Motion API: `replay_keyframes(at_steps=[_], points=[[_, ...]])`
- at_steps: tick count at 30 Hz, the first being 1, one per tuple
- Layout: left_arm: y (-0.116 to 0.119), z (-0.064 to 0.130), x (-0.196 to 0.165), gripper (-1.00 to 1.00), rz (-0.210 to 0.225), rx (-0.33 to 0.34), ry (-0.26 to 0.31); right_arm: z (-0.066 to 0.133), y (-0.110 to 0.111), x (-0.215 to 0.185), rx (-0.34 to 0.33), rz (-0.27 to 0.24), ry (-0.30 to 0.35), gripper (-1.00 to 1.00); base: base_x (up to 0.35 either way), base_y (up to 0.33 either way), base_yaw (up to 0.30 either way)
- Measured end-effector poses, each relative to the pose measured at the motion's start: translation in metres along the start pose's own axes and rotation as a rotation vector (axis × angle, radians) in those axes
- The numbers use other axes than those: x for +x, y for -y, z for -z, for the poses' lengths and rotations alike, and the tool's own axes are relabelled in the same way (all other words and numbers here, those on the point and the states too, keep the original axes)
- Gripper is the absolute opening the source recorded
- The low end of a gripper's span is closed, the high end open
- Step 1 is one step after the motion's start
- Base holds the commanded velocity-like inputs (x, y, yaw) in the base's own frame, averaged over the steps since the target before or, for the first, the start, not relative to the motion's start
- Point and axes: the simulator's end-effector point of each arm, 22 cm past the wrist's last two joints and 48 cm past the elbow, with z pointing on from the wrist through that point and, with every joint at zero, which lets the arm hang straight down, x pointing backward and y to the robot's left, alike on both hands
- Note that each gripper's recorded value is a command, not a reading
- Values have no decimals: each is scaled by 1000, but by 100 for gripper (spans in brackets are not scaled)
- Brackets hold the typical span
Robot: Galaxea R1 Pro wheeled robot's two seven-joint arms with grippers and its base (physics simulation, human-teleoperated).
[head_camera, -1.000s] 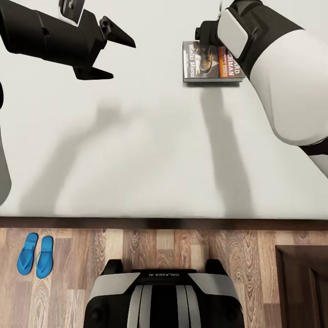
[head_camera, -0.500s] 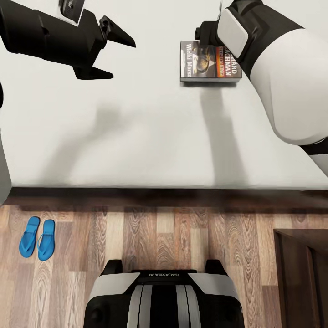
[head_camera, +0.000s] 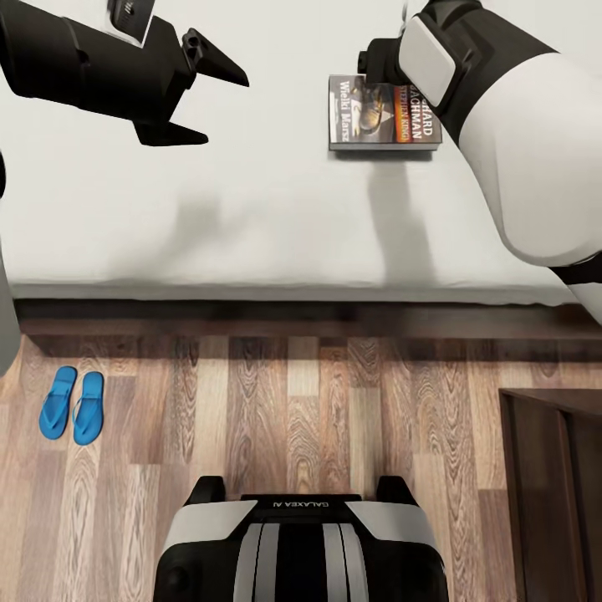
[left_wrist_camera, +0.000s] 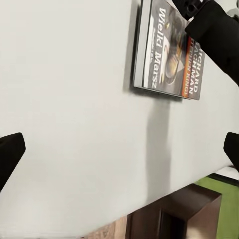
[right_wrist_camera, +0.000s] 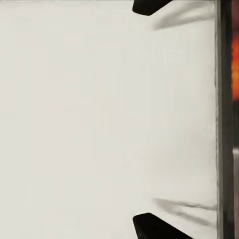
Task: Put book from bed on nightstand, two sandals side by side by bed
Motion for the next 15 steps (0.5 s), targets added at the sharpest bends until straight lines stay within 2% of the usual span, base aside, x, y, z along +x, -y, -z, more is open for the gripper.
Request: replay_keyframes(at_steps=[8, 13, 15], points=[[1, 1, -1, 100, -1, 0, 2, 1, -3, 0, -13, 3, -3, 100, -21, 0, -55], [1, 1, -1, 100, 1, 1, 3, 1, -4, -1, -17, -9, -5, 100, -283, 0, -1], [1, 1, -1, 100, 2, 2, 4, 1, -4, -2, -17, -9, -4, 100, -30, 0, 0]])
